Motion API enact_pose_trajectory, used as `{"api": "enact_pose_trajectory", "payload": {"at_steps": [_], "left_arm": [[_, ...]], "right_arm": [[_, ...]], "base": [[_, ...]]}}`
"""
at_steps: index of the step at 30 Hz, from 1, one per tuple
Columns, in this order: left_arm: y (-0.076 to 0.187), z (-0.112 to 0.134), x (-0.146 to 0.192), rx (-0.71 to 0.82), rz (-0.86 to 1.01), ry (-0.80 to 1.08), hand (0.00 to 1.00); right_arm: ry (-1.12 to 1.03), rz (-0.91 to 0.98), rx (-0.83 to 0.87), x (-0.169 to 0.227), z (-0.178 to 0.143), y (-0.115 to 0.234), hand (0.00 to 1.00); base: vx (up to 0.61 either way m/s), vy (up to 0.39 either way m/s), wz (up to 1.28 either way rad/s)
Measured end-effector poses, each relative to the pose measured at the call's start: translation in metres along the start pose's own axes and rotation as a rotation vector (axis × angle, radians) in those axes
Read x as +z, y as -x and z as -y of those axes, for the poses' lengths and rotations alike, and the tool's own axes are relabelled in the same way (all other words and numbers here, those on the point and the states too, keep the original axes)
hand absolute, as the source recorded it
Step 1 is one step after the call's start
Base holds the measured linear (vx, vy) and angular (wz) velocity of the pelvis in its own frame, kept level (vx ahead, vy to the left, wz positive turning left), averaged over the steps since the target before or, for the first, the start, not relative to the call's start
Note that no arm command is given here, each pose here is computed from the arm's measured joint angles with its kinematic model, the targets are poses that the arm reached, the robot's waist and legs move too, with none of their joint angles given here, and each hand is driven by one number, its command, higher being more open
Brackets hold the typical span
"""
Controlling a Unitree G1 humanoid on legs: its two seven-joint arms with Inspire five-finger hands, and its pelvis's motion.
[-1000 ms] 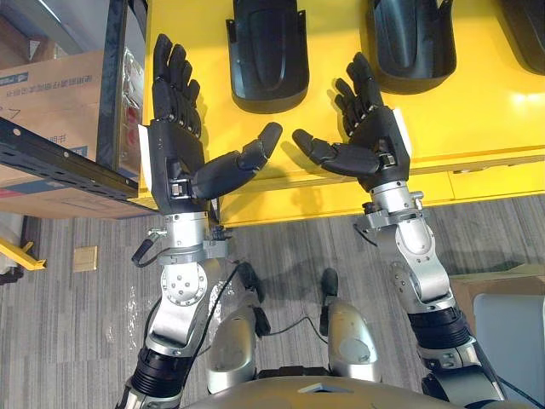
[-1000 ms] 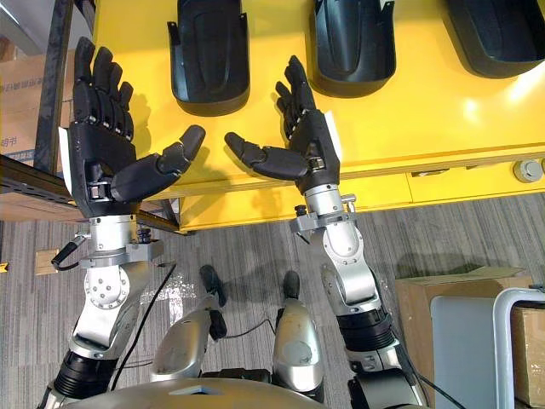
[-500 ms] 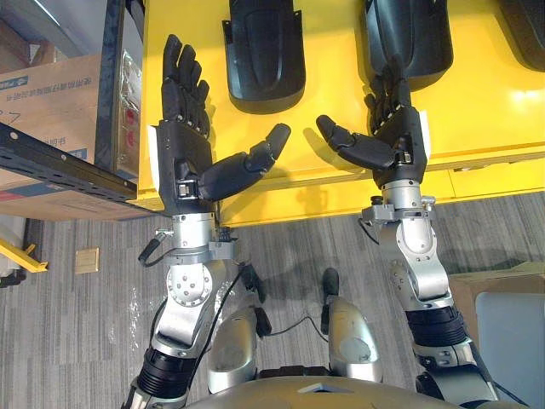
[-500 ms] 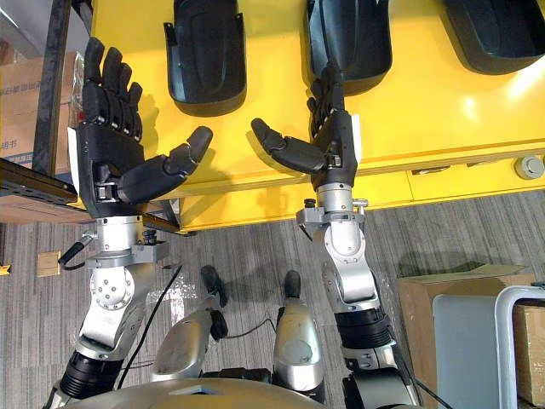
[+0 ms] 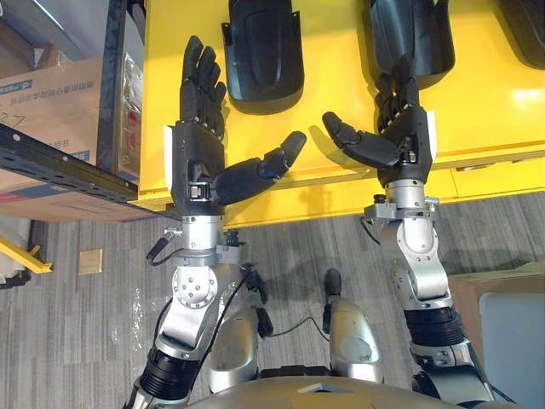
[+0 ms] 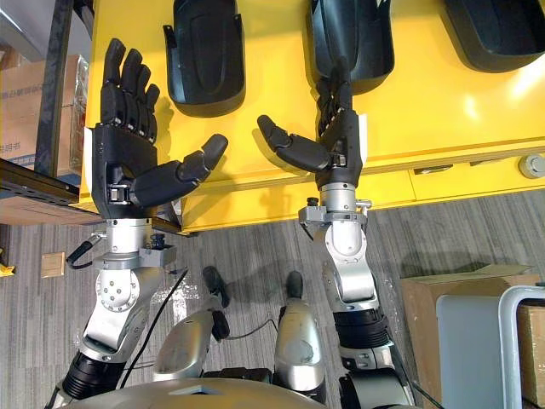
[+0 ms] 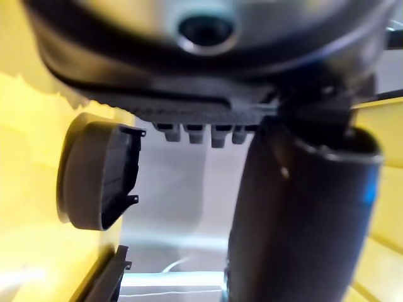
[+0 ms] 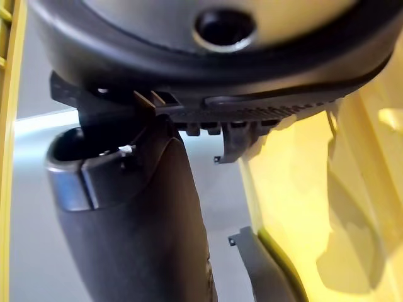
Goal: Walk over and take three plastic housings, then place them on the shelf
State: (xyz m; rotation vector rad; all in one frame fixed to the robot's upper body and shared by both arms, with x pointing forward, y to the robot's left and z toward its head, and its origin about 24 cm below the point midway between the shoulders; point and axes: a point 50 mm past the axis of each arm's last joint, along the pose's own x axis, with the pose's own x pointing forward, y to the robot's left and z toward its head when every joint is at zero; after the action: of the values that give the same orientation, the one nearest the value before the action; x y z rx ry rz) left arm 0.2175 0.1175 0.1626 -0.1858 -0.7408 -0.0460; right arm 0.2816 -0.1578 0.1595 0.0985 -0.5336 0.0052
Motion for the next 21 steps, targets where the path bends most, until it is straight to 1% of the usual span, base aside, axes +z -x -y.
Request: {"api": "enact_pose_trajectory", "payload": {"at_steps": [5, 10, 15, 21], "left_arm": [[0.0, 0.001, 0.0, -0.021, -0.001, 0.0, 1.0], [-0.001, 0.001, -0.001, -0.027, -0.006, -0.002, 1.0], [-0.001, 0.002, -0.001, -0.034, -0.006, -0.003, 1.0], [-0.001, 0.002, -0.001, -0.035, -0.006, -0.003, 1.0]], "right_arm": [[-0.017, 0.004, 0.157, 0.0, -0.009, 0.001, 1.0], [-0.057, 0.012, 0.271, 0.002, -0.021, 0.0, 1.0], [-0.048, 0.032, 0.331, 0.007, -0.026, -0.003, 1.0], [-0.051, 0.025, 0.345, 0.005, -0.031, -0.001, 1.0]], "base": [[0.01, -0.003, 0.01], [0.03, -0.006, 0.05], [0.02, -0.004, 0.02], [0.0, 0.0, 0.0]]}}
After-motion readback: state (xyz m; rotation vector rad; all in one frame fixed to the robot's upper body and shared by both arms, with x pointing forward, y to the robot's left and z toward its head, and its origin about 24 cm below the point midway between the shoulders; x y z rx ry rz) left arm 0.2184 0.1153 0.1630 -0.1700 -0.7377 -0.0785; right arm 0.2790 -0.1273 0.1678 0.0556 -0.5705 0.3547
